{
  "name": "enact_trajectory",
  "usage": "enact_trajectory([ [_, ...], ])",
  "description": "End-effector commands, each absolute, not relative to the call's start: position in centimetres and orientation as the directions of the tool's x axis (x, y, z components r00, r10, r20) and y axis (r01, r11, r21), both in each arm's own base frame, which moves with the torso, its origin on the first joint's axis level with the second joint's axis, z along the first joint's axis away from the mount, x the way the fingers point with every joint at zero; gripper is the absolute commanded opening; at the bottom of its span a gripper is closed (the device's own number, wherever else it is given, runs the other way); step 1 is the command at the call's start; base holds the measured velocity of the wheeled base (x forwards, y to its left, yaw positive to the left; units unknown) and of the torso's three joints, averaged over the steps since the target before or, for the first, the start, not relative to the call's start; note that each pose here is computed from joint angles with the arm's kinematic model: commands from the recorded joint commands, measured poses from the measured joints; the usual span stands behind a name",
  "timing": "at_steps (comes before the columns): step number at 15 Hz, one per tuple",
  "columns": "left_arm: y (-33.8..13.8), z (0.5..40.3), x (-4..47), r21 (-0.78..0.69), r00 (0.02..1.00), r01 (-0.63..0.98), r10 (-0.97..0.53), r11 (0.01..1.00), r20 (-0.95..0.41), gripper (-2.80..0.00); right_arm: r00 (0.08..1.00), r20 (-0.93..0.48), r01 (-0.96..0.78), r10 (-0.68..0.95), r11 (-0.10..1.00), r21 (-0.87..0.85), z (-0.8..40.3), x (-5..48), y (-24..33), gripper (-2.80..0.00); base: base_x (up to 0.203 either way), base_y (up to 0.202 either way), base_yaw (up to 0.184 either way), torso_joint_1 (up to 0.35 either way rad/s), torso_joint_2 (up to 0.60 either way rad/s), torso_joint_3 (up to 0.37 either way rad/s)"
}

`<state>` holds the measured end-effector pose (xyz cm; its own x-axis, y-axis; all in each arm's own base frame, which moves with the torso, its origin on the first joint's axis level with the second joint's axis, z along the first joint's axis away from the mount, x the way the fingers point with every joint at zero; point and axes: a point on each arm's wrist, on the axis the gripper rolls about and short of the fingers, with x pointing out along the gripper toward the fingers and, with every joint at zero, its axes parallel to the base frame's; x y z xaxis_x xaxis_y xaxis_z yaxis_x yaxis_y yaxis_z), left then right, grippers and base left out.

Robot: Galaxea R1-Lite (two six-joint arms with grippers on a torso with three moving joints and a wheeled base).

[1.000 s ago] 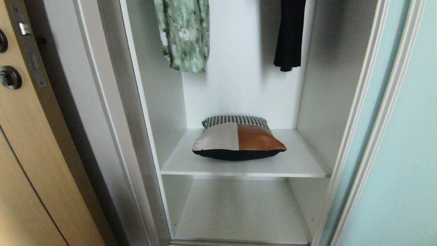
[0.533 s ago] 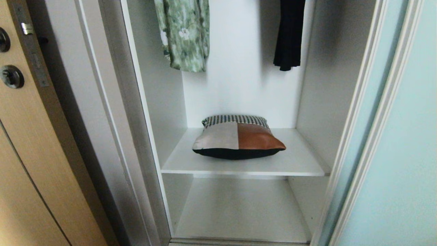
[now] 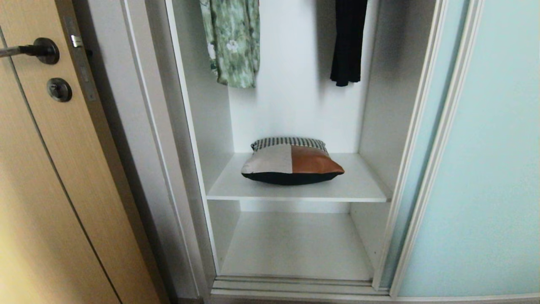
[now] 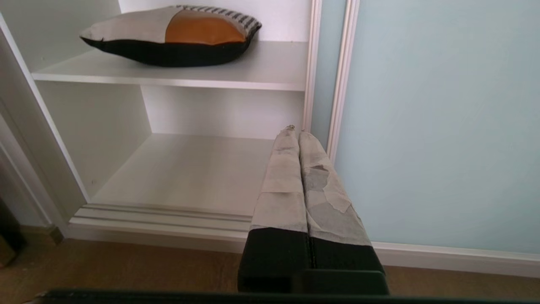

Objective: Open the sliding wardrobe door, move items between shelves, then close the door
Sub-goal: Place the pillow on the higher shelf

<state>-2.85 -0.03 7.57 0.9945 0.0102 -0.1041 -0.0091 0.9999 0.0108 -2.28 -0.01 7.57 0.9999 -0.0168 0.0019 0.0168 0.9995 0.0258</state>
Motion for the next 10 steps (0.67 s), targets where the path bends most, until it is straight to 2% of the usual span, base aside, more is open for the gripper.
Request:
enact_trajectory([
  [1,0.0,7.6,-2.8,0.011,0.995,-0.010,0.011,1.000,-0.104,-2.80,1.000,0.004,0.017,-0.017,0.999,0.031,7.5,-2.3,0.0,-2.80,0.000,0.000,0.000,0.000,0.00,0.000],
  [7,0.0,7.6,-2.8,0.011,0.995,-0.010,0.011,1.000,-0.104,-2.80,1.000,0.012,0.019,-0.020,1.000,0.016,8.0,-2.4,0.0,-2.80,0.000,0.000,0.000,0.000,0.00,0.000],
  [10,0.0,7.6,-2.8,0.011,0.995,-0.009,0.010,1.000,-0.104,-2.80,0.998,0.051,0.021,-0.022,1.000,0.023,12.8,-3.4,0.0,-2.80,0.000,0.000,0.000,0.000,0.00,0.000],
])
